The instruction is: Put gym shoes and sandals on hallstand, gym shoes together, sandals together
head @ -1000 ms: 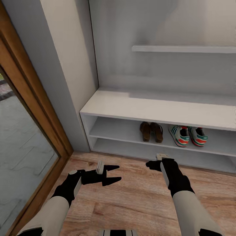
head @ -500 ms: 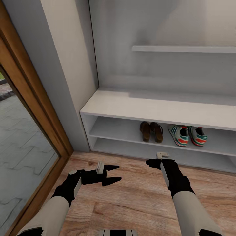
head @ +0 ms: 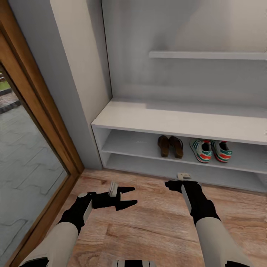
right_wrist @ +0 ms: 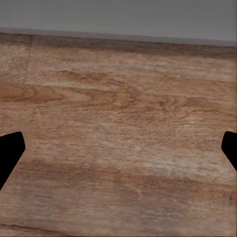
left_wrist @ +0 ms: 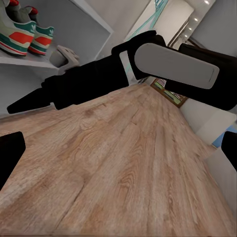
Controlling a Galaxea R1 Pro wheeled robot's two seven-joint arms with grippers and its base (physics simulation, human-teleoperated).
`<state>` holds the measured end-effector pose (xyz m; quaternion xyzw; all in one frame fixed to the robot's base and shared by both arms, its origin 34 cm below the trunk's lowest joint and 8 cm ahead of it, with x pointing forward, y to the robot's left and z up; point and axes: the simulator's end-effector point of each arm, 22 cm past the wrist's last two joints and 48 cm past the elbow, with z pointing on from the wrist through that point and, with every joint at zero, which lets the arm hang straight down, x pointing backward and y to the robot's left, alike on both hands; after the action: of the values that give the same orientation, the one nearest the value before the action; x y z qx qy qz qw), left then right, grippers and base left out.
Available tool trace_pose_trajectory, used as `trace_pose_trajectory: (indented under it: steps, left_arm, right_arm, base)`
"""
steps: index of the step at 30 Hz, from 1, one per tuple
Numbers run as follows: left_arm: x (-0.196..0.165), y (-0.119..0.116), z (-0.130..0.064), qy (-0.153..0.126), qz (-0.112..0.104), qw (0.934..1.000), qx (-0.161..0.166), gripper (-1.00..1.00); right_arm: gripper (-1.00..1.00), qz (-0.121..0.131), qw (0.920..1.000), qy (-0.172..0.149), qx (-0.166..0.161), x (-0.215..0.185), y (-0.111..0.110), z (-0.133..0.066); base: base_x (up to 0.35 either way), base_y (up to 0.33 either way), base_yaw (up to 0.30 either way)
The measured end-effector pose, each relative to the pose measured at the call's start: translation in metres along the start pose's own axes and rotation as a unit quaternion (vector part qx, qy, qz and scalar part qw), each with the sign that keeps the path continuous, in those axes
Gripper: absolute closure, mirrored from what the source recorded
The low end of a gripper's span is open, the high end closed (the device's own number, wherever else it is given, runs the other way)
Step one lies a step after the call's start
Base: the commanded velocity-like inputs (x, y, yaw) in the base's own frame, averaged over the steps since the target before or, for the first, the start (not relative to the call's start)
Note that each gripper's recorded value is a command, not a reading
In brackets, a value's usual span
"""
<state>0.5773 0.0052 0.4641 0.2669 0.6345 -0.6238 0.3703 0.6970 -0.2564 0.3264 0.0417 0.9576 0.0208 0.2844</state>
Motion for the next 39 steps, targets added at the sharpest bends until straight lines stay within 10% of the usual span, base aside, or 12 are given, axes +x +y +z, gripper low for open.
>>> trace_pose_trajectory:
  steps: [39]
  left_arm:
    - [-0.027, -0.018, 0.001, -0.003, 0.031, 0.9995, 0.003, -1.00]
  right_arm:
    - [-1.00, -0.003, 0.9995, -0.030, -0.004, -0.029, 0.005, -0.028]
  base:
    - [-0.011, 0.000, -0.136]
